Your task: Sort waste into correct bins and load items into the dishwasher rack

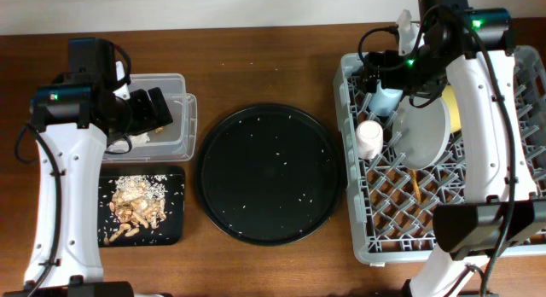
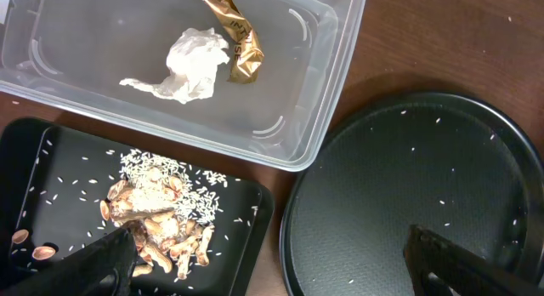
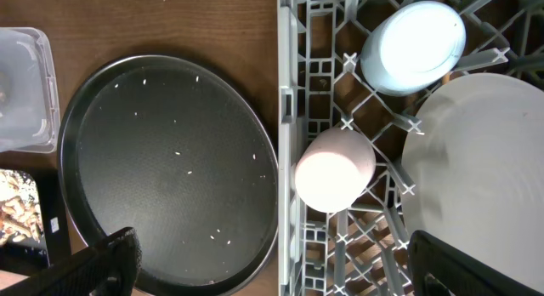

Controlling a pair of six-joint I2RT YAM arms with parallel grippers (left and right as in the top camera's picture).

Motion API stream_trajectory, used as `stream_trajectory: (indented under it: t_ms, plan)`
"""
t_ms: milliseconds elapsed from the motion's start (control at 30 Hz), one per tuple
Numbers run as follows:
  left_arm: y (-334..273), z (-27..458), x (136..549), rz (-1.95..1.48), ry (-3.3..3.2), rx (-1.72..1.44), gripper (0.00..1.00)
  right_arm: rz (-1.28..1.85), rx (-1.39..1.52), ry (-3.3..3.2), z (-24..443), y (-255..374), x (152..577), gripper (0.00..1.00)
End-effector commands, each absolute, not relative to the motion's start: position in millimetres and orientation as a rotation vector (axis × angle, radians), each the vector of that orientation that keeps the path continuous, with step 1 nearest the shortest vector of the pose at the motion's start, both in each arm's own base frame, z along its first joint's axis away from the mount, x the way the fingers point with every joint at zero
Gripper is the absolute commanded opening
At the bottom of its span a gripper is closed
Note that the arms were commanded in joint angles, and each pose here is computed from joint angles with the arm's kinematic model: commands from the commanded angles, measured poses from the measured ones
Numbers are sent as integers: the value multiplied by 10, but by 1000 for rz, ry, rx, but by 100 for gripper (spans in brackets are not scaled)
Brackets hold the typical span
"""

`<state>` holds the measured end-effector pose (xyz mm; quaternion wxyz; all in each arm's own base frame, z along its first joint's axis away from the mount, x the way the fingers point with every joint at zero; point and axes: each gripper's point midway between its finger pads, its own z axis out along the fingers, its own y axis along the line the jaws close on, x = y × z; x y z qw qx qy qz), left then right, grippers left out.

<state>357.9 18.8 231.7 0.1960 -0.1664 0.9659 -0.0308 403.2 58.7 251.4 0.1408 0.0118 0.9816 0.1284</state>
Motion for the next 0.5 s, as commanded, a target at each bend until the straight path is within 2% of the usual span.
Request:
stream_trajectory:
  t_ms: [0, 267, 467]
  plan:
    - [196, 2341, 3566, -77, 2699, -465, 100, 408, -62, 2780, 2736, 853, 3934, 99]
    - [196, 2341, 3566, -77, 2699, -465, 100, 475, -325, 2557, 3537, 1412, 3291, 98]
    - [196, 2341, 3566, -77, 2699, -465, 100, 444, -350, 2254, 4392, 1198, 2527, 98]
